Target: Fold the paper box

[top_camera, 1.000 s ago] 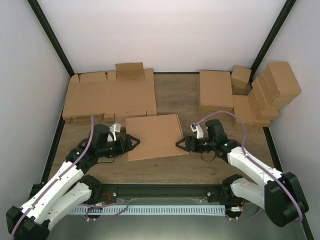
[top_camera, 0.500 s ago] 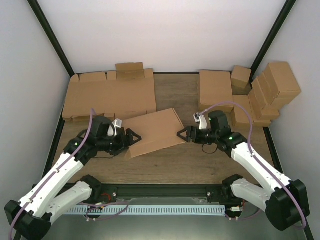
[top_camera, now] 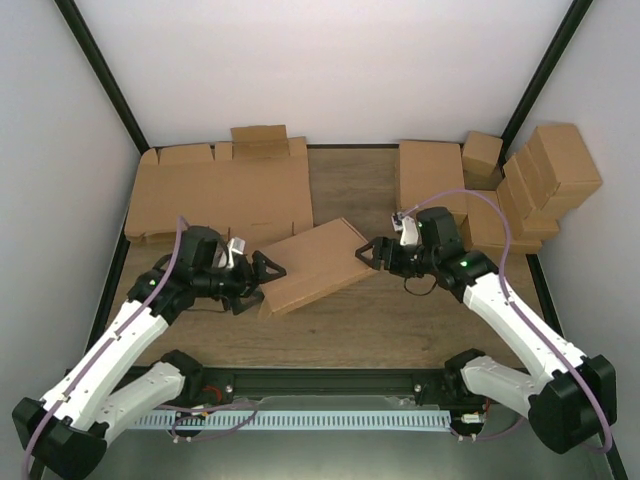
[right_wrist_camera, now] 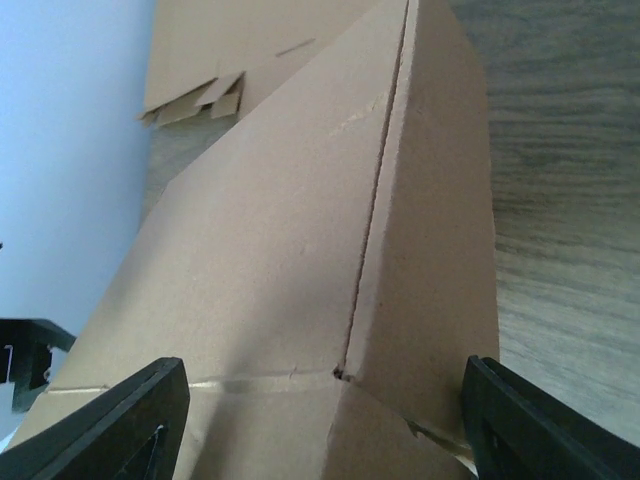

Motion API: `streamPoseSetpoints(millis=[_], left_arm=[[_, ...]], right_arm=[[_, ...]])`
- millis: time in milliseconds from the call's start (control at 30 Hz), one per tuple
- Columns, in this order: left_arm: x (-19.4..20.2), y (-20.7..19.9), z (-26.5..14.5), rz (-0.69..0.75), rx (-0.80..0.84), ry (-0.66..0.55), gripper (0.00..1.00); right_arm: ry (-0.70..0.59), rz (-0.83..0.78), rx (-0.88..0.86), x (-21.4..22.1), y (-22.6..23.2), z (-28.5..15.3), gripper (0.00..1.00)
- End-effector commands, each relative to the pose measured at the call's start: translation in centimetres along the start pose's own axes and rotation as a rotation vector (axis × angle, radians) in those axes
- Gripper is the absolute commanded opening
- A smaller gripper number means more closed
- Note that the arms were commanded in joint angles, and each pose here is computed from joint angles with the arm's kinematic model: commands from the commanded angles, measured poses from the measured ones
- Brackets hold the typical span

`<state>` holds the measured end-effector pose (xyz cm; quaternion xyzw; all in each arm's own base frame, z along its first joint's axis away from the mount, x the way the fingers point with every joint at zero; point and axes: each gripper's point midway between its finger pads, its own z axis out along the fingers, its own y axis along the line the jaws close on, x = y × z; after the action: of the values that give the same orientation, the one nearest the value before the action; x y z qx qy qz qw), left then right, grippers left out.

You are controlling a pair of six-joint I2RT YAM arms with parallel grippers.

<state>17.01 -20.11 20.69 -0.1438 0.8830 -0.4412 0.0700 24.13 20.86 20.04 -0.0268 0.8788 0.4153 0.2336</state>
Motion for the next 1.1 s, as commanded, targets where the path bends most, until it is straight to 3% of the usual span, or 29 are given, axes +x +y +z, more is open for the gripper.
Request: streamPoseSetpoints(millis=[0, 333, 600, 767, 967, 1067], left_arm=[[0.4, -5.2, -0.5, 0.009, 0.232, 0.095, 0.97], [-0.6, -6.0, -0.7, -0.243, 0.312, 0.125, 0.97], [-3.5, -4.0, -0.5, -0.428, 0.288, 0.077, 0.96], [-4.4, -4.0, -0.8, -0.535, 0.308, 0.065, 0.90], [-4.5, -1.0, 0.3, -0.687, 0.296, 0.026, 0.73], [-5.6, -0.1, 0.8, -0.712, 0.309, 0.003, 0.72]], right_arm=[[0.108, 0.047, -0.119, 0.5, 4.4, -0.8, 0.78], [0.151, 0.385, -0.014, -0.4, 4.7, -1.5, 0.73], [0.091, 0.578, 0.072, -2.3, 4.3, -2.4, 0.67], [0.167, 0.689, 0.091, -1.5, 4.2, -1.9, 0.65], [0.242, 0.821, 0.091, 0.4, 2.7, -0.6, 0.65], [0.227, 0.845, 0.123, -0.6, 1.4, 0.3, 0.65]])
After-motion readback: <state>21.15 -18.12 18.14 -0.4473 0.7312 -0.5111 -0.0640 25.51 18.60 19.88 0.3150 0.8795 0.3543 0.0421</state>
